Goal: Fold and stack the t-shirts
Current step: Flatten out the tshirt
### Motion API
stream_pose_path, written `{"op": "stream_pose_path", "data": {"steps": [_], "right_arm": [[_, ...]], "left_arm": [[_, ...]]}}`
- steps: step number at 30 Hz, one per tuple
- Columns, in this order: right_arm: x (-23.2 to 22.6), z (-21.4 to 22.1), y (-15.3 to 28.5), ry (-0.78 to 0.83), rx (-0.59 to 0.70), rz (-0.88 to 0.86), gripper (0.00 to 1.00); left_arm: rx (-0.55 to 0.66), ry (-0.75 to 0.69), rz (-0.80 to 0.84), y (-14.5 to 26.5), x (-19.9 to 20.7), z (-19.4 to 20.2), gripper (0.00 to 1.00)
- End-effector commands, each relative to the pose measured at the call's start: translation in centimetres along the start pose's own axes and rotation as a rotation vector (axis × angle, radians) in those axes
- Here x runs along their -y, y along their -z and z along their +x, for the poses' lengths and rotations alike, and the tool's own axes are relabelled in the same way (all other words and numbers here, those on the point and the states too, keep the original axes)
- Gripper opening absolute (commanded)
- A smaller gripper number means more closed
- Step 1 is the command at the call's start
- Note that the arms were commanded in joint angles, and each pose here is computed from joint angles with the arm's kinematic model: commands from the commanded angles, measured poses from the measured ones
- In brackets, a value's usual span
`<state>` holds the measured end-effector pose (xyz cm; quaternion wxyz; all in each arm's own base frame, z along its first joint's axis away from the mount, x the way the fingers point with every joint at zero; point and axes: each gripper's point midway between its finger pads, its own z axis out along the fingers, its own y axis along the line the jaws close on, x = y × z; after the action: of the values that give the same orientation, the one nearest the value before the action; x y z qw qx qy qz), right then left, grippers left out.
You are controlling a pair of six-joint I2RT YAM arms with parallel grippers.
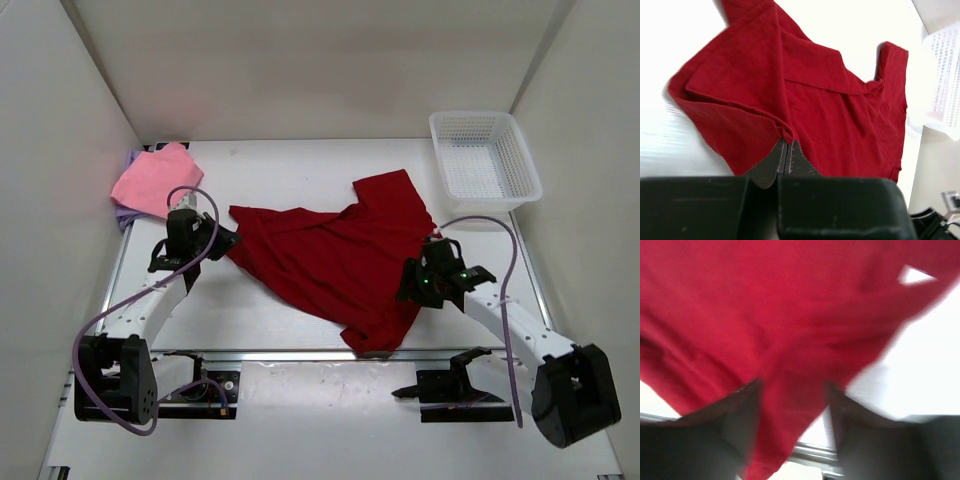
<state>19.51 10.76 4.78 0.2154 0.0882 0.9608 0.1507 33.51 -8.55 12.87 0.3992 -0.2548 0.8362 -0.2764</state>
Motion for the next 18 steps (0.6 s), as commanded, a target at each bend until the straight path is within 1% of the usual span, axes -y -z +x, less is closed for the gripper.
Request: {"op": "stream_pose_path", "data": {"steps": [1,2,4,6,7,9,10,12,14,16,18], "right_arm": [[-1.5,-3.4,0.4,0.130,0.108,0.075,0.43],[-1.9,-3.5,0.2,0.149,0.098,0.074,0.37],[-1.9,-4.0,-0.3,0.148,0.093,0.071,0.34],[-0.2,-4.2,-1.0,0.152,0.065,0.156,0.34],[0.5,-4.1,-1.0,0.162,0.057,0.200,0.36],[1.0,-3.8,-1.2,0.179,0.039,0.232,0.42],[1.2,-3.8,-1.2,0.175,0.039,0.239,0.49],[1.4,-3.6,-1.8,0.173,0.027,0.227,0.54],[1.2,-3.3,-2.4,0.173,-0.002,0.208,0.56],[0.3,-3.4,-2.8,0.193,-0.001,0.172,0.55],[-1.1,-3.9,-3.1,0.192,0.009,0.137,0.55]], "left_arm": [[-0.006,-0.006,0.029,-0.2,0.6,0.7,0.00],[0.000,-0.010,0.035,-0.2,0.7,0.6,0.00],[0.005,-0.027,0.026,-0.2,0.9,0.6,0.00],[0.006,-0.031,0.023,-0.3,0.9,0.5,0.00],[0.005,-0.021,0.021,-0.2,0.8,0.5,0.00],[0.005,-0.035,0.028,-0.2,1.1,0.4,0.00],[0.010,-0.031,0.022,-0.3,1.0,0.4,0.00],[0.010,-0.028,0.025,-0.4,1.2,0.4,0.00],[0.007,-0.031,0.038,-0.4,1.6,0.5,0.00],[-0.001,-0.038,0.032,-0.5,1.7,0.5,0.00],[-0.003,-0.046,0.035,-0.4,1.9,0.7,0.00]]}}
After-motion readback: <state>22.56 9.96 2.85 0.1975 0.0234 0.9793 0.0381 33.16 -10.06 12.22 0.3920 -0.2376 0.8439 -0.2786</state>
